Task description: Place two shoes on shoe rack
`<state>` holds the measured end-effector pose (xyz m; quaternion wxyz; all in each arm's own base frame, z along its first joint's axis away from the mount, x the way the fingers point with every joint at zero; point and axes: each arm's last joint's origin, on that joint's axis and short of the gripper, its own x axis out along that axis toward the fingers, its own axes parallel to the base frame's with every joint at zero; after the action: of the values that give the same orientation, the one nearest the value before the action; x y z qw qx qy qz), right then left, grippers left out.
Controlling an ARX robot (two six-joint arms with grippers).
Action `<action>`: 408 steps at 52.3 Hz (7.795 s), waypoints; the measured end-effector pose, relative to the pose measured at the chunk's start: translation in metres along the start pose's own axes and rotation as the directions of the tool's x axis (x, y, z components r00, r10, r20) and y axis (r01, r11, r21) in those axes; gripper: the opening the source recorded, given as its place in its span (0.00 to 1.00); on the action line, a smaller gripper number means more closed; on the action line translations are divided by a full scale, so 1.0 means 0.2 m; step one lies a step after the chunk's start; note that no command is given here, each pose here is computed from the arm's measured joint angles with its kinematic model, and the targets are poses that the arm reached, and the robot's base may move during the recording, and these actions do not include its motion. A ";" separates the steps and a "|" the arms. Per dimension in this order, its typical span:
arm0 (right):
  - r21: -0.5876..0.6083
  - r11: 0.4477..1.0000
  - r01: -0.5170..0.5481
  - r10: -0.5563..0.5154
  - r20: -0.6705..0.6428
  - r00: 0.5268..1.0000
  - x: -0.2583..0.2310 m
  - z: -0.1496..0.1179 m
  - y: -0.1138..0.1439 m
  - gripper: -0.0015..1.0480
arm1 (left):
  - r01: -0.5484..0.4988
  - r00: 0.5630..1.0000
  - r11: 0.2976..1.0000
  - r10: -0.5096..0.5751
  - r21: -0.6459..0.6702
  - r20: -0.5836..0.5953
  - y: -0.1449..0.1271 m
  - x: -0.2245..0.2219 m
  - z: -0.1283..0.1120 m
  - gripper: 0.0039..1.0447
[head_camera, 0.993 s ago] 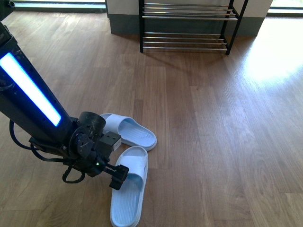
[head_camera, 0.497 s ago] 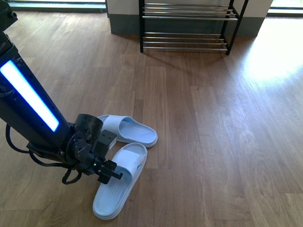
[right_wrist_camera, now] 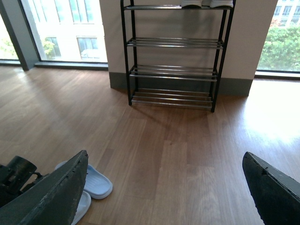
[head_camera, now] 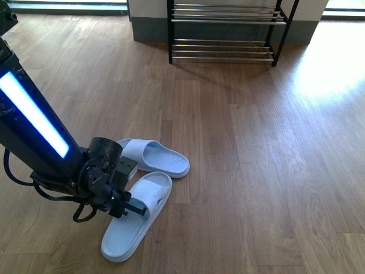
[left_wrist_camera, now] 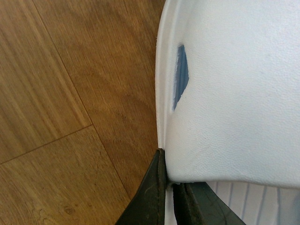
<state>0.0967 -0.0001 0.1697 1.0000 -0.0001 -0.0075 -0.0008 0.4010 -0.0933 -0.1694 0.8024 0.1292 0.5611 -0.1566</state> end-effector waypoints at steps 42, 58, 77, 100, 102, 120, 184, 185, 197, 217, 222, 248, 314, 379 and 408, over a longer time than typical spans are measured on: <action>0.000 1.000 0.000 0.000 0.000 1.000 0.00 0.00 0.00 0.91 | -0.189 0.921 0.847 0.329 -0.496 0.211 0.32 -1.48 0.11 0.02; 0.000 1.000 0.000 0.000 0.000 1.000 0.00 0.00 0.00 0.91 | -0.255 0.833 0.782 0.477 -0.569 0.282 0.16 -1.98 -0.30 0.02; 0.000 1.000 0.000 0.000 0.000 1.000 0.00 0.00 0.00 0.91 | -0.386 0.490 0.638 0.754 -0.667 0.438 -0.11 -2.16 -0.71 0.02; 0.000 1.000 0.000 0.000 0.000 1.000 0.00 0.00 0.00 0.91 | -0.422 0.440 0.630 0.771 -0.652 0.460 -0.13 -2.17 -0.74 0.02; 0.000 1.000 0.000 0.000 0.000 1.000 0.00 0.00 0.00 0.91 | -0.422 0.440 0.630 0.771 -0.652 0.461 -0.13 -2.17 -0.74 0.02; 0.000 1.000 0.000 0.000 0.000 1.000 0.00 0.00 0.00 0.91 | -0.423 0.440 0.631 0.771 -0.651 0.461 -0.13 -2.17 -0.74 0.02; -0.304 0.942 -0.142 0.075 -0.222 0.972 0.45 -0.07 0.06 0.91 | -0.424 0.441 0.631 0.770 -0.650 0.461 -0.13 -2.17 -0.74 0.02; -0.322 0.936 -0.145 0.070 -0.233 0.970 0.49 -0.08 0.07 0.91 | -0.424 0.441 0.631 0.770 -0.649 0.461 -0.13 -2.17 -0.74 0.02; -0.400 0.859 -0.319 0.078 -0.515 0.854 0.78 -0.49 0.12 0.91 | -0.424 0.441 0.631 0.770 -0.649 0.461 -0.13 -2.17 -0.74 0.02; -0.403 0.803 -0.439 0.039 -0.699 0.714 0.98 -0.99 0.16 0.91 | -0.424 0.441 0.631 0.770 -0.649 0.461 -0.13 -2.17 -0.74 0.02; -0.374 0.801 -0.467 0.050 -0.737 0.674 1.00 -1.08 0.17 0.91 | -0.424 0.441 0.631 0.770 -0.649 0.461 -0.13 -2.17 -0.74 0.02; -0.288 0.807 -0.515 0.076 -0.815 0.575 1.08 -1.32 0.27 0.91 | -0.424 0.441 0.631 0.770 -0.649 0.461 -0.13 -2.17 -0.74 0.02; -0.078 0.917 -0.391 0.163 -0.821 0.547 1.35 -1.72 0.58 0.74 | -0.424 0.441 0.631 0.770 -0.649 0.461 -0.13 -2.17 -0.74 0.02; -0.532 0.838 -0.122 -0.001 -0.226 0.974 0.96 -0.02 -0.08 0.02 | -0.424 0.441 0.631 0.770 -0.649 0.461 -0.13 -2.17 -0.74 0.02; -0.258 0.955 -0.150 0.126 -0.105 0.986 0.10 0.08 0.01 0.02 | -0.424 0.441 0.631 0.770 -0.650 0.460 -0.13 -2.17 -0.74 0.02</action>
<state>0.1163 0.0019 0.1865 0.9880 -0.1340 0.0363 0.0681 0.1239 -0.0136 0.1883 0.9574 0.0690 0.1405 0.2425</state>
